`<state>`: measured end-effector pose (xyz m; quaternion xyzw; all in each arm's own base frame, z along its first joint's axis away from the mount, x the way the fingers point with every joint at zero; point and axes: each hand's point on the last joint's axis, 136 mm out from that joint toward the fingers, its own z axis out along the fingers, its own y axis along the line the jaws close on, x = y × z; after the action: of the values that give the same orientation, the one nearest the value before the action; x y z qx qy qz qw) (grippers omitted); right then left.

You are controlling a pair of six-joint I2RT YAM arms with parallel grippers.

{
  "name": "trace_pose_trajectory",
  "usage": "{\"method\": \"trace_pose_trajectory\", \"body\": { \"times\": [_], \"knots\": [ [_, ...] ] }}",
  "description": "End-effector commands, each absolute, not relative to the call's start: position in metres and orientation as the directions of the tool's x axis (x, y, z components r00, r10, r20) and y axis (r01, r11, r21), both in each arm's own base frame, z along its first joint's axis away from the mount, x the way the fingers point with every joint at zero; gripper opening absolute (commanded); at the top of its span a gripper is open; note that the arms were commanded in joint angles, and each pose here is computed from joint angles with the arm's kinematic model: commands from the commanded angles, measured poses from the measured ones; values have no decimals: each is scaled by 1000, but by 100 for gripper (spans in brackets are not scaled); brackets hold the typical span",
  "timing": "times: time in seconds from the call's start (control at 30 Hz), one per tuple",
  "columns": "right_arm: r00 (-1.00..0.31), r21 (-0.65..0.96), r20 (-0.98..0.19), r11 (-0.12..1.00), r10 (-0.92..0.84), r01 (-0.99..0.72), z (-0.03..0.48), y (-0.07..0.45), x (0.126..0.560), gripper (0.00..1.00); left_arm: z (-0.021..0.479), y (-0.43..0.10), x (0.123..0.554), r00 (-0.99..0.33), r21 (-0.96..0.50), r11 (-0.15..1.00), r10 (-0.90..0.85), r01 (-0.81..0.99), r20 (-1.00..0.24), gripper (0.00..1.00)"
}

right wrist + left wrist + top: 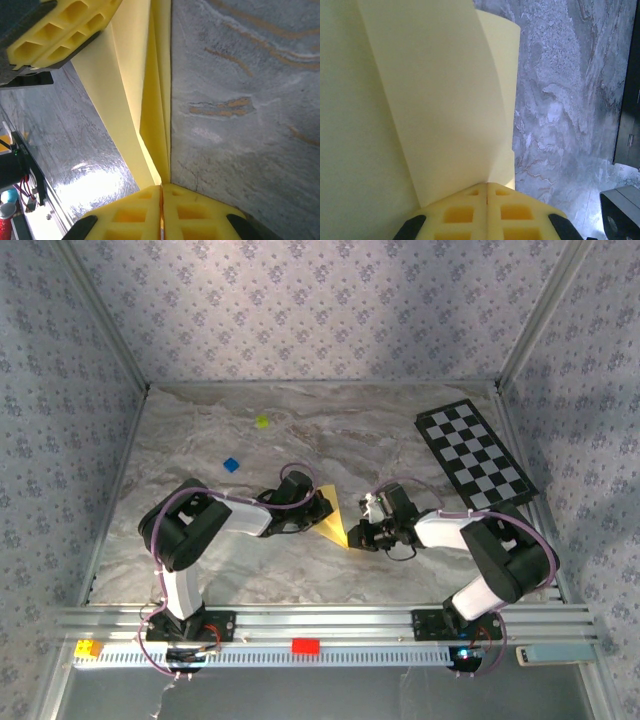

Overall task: Fold a paper plane with a square sheet of paper (pick it up from the middle)
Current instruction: Fourth fold the wing at the center of the table.

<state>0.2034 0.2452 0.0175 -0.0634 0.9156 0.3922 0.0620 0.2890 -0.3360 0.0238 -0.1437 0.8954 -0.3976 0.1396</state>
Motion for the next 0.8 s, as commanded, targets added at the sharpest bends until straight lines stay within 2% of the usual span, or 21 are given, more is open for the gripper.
{"method": "trace_pose_trajectory", "body": {
  "times": [0.0,0.2,0.47,0.57,0.77],
  "knots": [
    [-994,661,-7,745,-111,-88,-12,227,165,9,-1,-321,280,-922,-698,688,-372,-196,-107,0],
    [-995,668,-61,737,-80,-100,10,228,180,20,-1,-320,279,-923,-698,690,-369,-194,-108,0],
    [-983,719,-177,677,-43,-159,63,239,214,26,-1,-319,278,-923,-697,691,-368,-193,-108,0],
    [-983,755,-179,634,-51,-170,74,251,221,24,-1,-319,278,-924,-696,692,-367,-192,-110,0],
    [-982,773,-167,607,-86,-185,73,275,233,6,-1,-319,278,-923,-697,690,-368,-193,-109,0]
  ]
}}
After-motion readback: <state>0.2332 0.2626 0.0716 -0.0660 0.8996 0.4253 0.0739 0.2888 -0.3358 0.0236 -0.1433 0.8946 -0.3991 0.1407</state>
